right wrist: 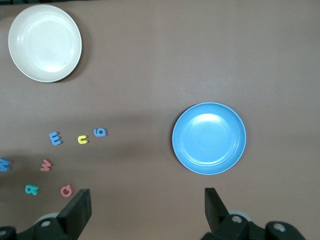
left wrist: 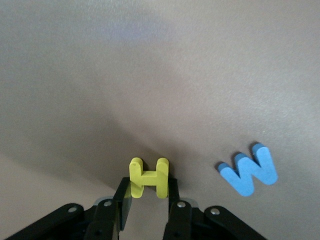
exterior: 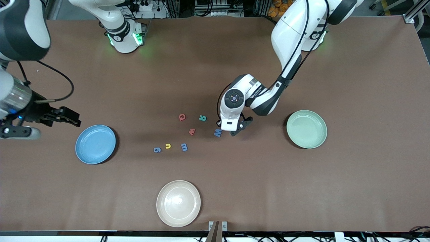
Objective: Sort upper and lower case letters into plates
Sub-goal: 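Carry the H to the green plate while the right gripper reaches letters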
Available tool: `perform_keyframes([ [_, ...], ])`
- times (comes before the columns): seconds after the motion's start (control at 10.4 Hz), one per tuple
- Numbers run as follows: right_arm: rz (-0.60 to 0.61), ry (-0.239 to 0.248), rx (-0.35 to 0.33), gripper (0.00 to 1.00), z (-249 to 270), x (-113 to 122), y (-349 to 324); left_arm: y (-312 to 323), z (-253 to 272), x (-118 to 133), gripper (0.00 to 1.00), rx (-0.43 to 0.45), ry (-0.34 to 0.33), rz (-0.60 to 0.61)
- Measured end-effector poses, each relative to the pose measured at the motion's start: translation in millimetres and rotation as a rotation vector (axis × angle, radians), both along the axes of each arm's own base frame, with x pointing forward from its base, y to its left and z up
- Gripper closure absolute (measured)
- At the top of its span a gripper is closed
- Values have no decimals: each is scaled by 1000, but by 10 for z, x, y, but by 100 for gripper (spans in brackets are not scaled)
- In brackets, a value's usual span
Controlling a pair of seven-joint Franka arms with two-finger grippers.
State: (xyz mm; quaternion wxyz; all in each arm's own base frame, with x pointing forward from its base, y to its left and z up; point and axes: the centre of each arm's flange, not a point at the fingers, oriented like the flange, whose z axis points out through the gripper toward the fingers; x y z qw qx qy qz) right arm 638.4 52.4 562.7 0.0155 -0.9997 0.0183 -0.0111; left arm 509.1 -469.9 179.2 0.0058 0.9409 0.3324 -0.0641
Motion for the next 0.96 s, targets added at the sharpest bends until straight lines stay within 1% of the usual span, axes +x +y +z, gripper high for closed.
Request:
perform_keyframes([
  [0.19,1,31,-3,0,-203,65,16,158,147,163,67,-1,-3,-40],
  [0.38,0,103,-10,0,-699,204,19,338,352,295,67,7,6,-91],
  [0.48,4,125,-12,0,-969,288,52,417,429,329,67,15,19,-124],
  [0.58,18,120,-13,0,-1164,364,147,505,485,348,67,30,43,-157],
  [0.67,41,102,-12,0,-1286,415,323,619,543,367,67,46,76,-201],
  [0.77,70,94,-13,0,-1395,427,569,770,609,404,67,60,110,-240],
  [0.96,67,77,-14,0,-1710,452,1026,1238,746,499,67,66,153,-298],
])
